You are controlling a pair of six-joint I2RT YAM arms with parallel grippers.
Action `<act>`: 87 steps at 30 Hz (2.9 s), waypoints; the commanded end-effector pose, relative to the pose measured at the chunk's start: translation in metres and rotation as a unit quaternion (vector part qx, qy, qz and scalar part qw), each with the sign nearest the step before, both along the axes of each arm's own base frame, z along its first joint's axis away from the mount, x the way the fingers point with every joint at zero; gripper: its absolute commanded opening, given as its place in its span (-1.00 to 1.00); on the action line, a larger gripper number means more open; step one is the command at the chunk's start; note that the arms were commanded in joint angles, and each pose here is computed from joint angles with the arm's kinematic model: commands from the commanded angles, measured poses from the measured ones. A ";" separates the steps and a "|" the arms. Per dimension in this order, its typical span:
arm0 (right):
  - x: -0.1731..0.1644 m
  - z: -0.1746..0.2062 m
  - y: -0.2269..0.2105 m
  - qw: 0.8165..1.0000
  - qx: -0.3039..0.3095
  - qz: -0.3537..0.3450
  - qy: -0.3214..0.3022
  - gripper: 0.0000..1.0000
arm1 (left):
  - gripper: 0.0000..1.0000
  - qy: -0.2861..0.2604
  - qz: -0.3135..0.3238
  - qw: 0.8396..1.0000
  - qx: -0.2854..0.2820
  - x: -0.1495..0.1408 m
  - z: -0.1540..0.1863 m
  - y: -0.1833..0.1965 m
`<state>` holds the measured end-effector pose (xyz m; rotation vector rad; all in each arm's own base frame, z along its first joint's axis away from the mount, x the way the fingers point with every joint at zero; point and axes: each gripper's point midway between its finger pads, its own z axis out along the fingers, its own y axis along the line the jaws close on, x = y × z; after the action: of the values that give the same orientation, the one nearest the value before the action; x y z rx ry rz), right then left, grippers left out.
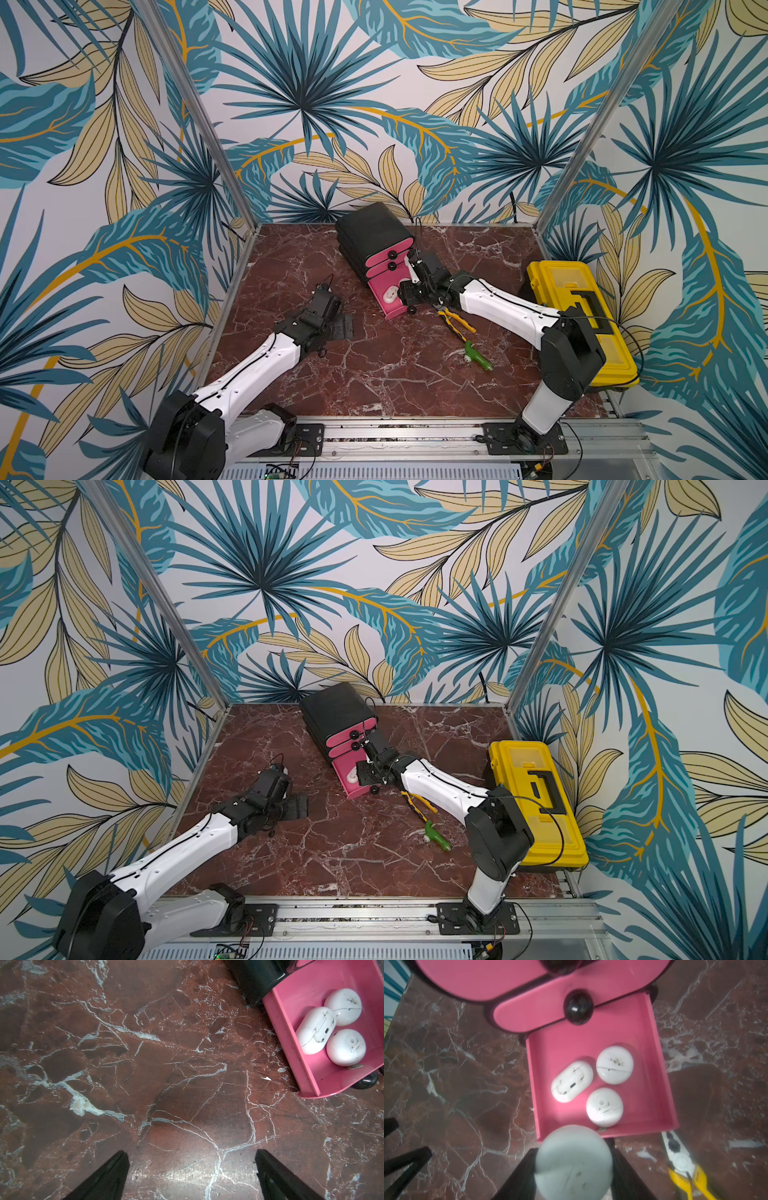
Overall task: Put the bluetooth earphones in the drawer according to color
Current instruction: Place the bluetooth earphone in the drawer, then adjust the bluetooth earphone in the drawer.
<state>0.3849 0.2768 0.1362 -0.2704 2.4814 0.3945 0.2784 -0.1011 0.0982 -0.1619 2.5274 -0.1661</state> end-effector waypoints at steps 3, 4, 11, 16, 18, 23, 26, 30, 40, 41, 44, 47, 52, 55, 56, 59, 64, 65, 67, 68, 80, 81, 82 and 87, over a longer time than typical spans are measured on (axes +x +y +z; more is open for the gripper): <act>0.040 0.000 0.005 0.998 0.047 -0.043 -0.028 -0.21 | 1.00 -0.028 0.002 1.000 -0.010 0.007 0.017 0.000; 0.043 -0.004 0.005 0.997 0.050 -0.050 -0.028 -0.21 | 1.00 -0.028 0.002 1.000 -0.009 0.006 0.017 0.000; 0.067 -0.015 0.020 0.991 0.102 -0.072 -0.052 -0.20 | 1.00 -0.028 0.002 1.000 -0.009 0.004 0.017 0.002; 0.069 -0.024 0.013 0.991 0.087 -0.094 -0.045 -0.20 | 1.00 -0.028 0.001 1.000 -0.010 0.003 0.017 0.002; 0.064 -0.029 0.006 0.992 0.069 -0.099 -0.033 -0.20 | 1.00 -0.030 0.003 1.000 -0.010 0.002 0.017 0.003; 0.037 -0.042 -0.008 0.995 0.029 -0.096 0.018 -0.18 | 1.00 -0.032 0.005 0.999 -0.010 0.000 0.016 0.005; 0.026 -0.049 -0.007 0.996 0.018 -0.080 0.041 -0.14 | 1.00 -0.031 0.002 0.999 -0.013 0.001 0.015 0.003; 0.022 -0.056 -0.009 0.996 -0.006 -0.078 0.051 -0.13 | 1.00 -0.030 0.002 0.999 -0.017 0.002 0.015 0.001; 0.031 -0.066 0.004 0.996 -0.003 -0.061 0.062 0.02 | 1.00 -0.034 0.004 0.999 -0.019 0.000 0.019 0.003; 0.032 -0.066 0.004 0.996 -0.004 -0.060 0.061 0.06 | 1.00 -0.034 0.003 0.999 -0.019 -0.001 0.019 0.002; 0.034 -0.064 0.005 0.996 -0.007 -0.058 0.061 0.20 | 1.00 -0.036 0.004 0.999 -0.020 0.000 0.020 0.003; 0.033 -0.059 0.004 0.997 -0.007 -0.057 0.059 0.28 | 1.00 -0.036 0.004 0.999 -0.021 -0.001 0.021 0.002; 0.031 -0.053 0.003 0.997 -0.008 -0.054 0.057 0.35 | 1.00 -0.037 0.003 0.999 -0.022 0.000 0.022 0.002; 0.029 -0.048 0.002 0.997 -0.007 -0.055 0.055 0.35 | 1.00 -0.036 0.002 0.999 -0.022 -0.001 0.021 0.002; 0.028 -0.045 0.002 0.997 -0.006 -0.054 0.054 0.35 | 1.00 -0.037 0.003 0.999 -0.022 0.000 0.022 0.002; 0.022 -0.041 -0.002 0.997 -0.007 -0.051 0.058 0.32 | 1.00 -0.036 0.004 0.999 -0.020 -0.001 0.021 0.003; 0.011 -0.048 -0.002 0.995 -0.012 -0.040 0.086 0.20 | 1.00 -0.036 0.003 0.999 -0.020 0.000 0.021 0.002; 0.009 -0.050 -0.002 0.995 -0.011 -0.039 0.088 0.18 | 1.00 -0.036 0.003 0.999 -0.021 0.000 0.021 0.002; 0.007 -0.052 0.001 0.995 -0.003 -0.032 0.093 0.14 | 1.00 -0.036 0.003 0.999 -0.021 0.000 0.020 0.002; 0.006 -0.054 0.005 0.995 0.003 -0.025 0.099 0.13 | 1.00 -0.037 0.003 0.999 -0.022 0.001 0.021 0.001; 0.012 -0.058 0.045 0.991 0.047 0.022 0.126 0.08 | 1.00 -0.035 0.002 0.999 -0.022 0.001 0.022 0.001; 0.013 -0.056 0.042 0.991 0.044 0.017 0.122 0.08 | 1.00 -0.035 0.001 0.999 -0.023 0.001 0.022 0.001; 0.013 -0.054 0.037 0.992 0.039 0.010 0.117 0.08 | 1.00 -0.036 0.002 0.999 -0.023 0.001 0.022 0.001; 0.011 -0.054 0.026 0.994 0.019 0.004 0.105 0.09 | 1.00 -0.035 0.000 0.999 -0.022 0.002 0.021 0.000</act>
<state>0.4006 0.3123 0.0805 -0.2164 2.6770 0.5487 0.2792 -0.1015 0.1181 -0.1695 2.4609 -0.2174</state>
